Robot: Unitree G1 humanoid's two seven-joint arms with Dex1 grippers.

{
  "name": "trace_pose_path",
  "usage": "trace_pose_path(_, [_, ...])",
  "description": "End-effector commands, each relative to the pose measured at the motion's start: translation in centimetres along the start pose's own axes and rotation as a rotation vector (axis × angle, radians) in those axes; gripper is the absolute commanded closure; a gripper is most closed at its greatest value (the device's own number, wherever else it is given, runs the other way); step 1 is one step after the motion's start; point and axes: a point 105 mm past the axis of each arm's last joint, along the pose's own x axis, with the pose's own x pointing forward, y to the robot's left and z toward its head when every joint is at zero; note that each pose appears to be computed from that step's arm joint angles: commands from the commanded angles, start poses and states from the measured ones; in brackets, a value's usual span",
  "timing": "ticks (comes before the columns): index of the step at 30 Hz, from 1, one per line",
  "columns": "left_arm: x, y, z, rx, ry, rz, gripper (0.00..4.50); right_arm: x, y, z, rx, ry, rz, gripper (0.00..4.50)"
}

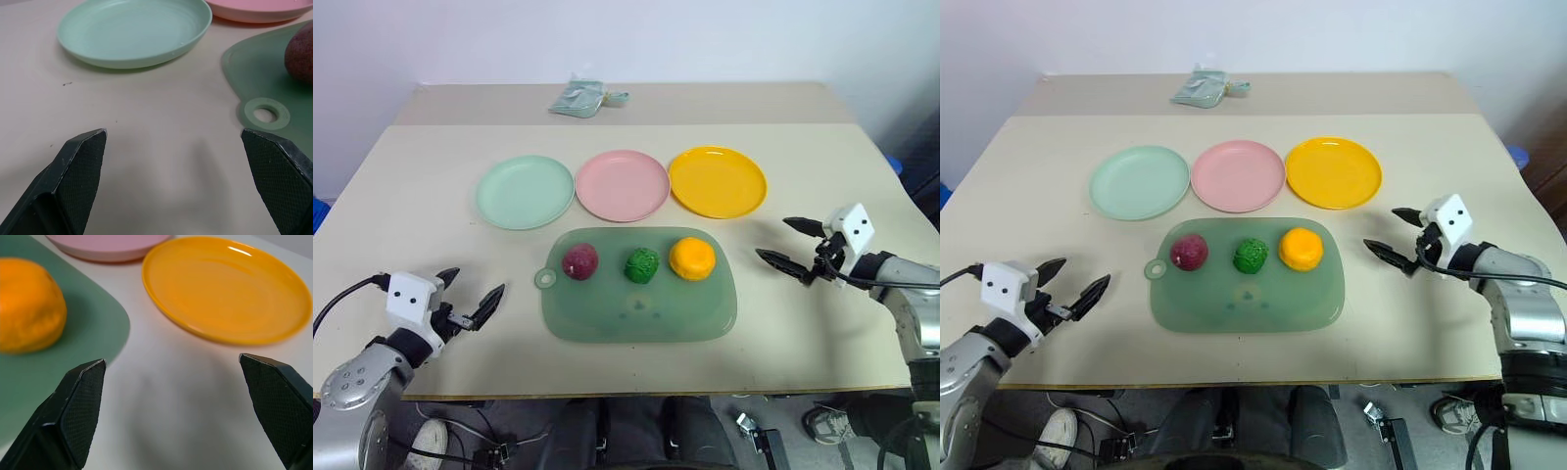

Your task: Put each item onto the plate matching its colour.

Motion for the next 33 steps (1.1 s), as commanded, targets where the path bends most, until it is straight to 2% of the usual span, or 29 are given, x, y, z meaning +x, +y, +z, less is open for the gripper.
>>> trace_pose_path(1, [-0.5,0.2,1.4,0.020,-0.043,0.022,0.00,0.4,0.1,1.6,-0.031,-0.036,-0.002,0.05])
trace_pose_path(7, [-0.5,0.3,1.7,0.009,-0.051,0.024,0.00,0.8,0.9,2.0,-0.031,-0.050,-0.016,0.05])
trace_pose_path(15, [1.1,0.2,2.1,-0.083,-0.084,0.014,0.00,0.8,-1.6,1.6,0.012,-0.060,-0.204,0.05])
trace_pose_path(20, [2.7,-0.7,1.9,-0.051,-0.061,-0.052,0.00,-0.2,-1.2,1.6,0.007,-0.086,-0.228,0.05])
trace_pose_path(24, [3.9,-0.6,2.7,-0.039,-0.074,-0.135,0.00,-1.6,-0.3,1.5,0.018,-0.082,-0.180,0.05])
trace_pose_path(28, [3.7,-2.8,4.0,-0.043,-0.090,-0.310,0.00,-2.3,1.4,0.8,0.045,-0.056,-0.089,0.05])
trace_pose_path(33, [4.1,-4.9,4.8,0.016,-0.083,-0.426,0.00,-2.7,2.8,1.1,0.029,-0.047,-0.010,0.05])
